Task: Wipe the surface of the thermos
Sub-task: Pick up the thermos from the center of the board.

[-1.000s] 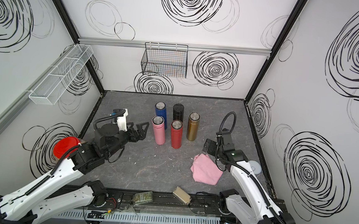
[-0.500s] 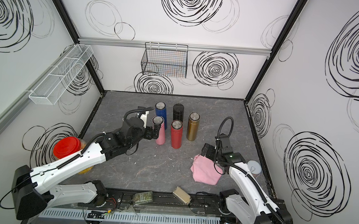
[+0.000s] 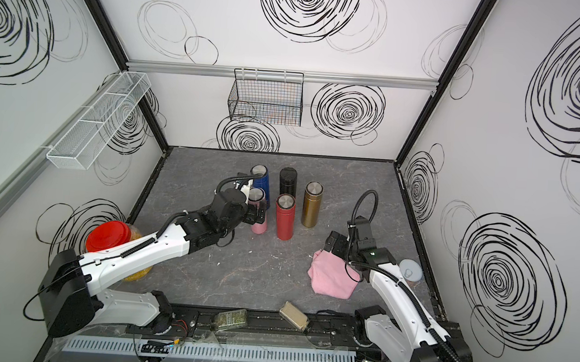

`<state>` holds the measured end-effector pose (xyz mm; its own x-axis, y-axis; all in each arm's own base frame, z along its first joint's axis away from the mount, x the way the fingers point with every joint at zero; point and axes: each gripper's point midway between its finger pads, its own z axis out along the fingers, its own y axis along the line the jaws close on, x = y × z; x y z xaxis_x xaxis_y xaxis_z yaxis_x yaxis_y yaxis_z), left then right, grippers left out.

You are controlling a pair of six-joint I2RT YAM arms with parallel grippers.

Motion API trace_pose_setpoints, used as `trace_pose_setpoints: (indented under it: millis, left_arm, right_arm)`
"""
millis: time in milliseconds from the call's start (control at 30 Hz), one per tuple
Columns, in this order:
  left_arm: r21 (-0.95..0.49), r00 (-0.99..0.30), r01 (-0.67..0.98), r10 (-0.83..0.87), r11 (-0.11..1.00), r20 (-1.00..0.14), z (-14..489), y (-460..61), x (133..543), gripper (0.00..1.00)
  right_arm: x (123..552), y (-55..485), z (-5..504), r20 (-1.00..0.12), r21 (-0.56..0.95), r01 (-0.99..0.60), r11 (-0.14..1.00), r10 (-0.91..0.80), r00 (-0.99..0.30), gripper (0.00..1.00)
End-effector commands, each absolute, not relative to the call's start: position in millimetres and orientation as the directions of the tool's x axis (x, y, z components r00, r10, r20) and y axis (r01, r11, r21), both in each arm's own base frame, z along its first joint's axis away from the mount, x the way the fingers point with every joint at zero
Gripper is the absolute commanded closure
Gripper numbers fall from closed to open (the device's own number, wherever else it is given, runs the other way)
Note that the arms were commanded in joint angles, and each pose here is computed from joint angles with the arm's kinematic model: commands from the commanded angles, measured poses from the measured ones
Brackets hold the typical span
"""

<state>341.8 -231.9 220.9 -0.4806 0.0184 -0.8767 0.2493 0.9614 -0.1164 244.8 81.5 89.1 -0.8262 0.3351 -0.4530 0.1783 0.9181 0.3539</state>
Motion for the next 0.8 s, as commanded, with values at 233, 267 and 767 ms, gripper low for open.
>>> trace_pose_setpoints:
  millis: [233,267,767]
  left_arm:
    - [-0.114,-0.442,0.212,-0.009,0.971,-0.897,215.9,-226.7,368.6,0.02]
    - [-0.113,-0.445,0.211,-0.008,0.971,-0.895,213.4,-226.5,369.8,0.03]
    - [-0.105,-0.476,0.202,0.004,0.974,-0.879,192.3,-232.1,377.2,0.1]
  right_arm:
    - [244.1,79.7,92.3,-0.473,0.372,0.195,0.907,0.366,-0.801,0.01]
    - [244.1,79.6,92.2,-0.475,0.375,0.195,0.906,0.368,-0.799,0.01]
    - [241.8,78.3,90.5,-0.469,0.378,0.209,0.902,0.382,-0.796,0.01]
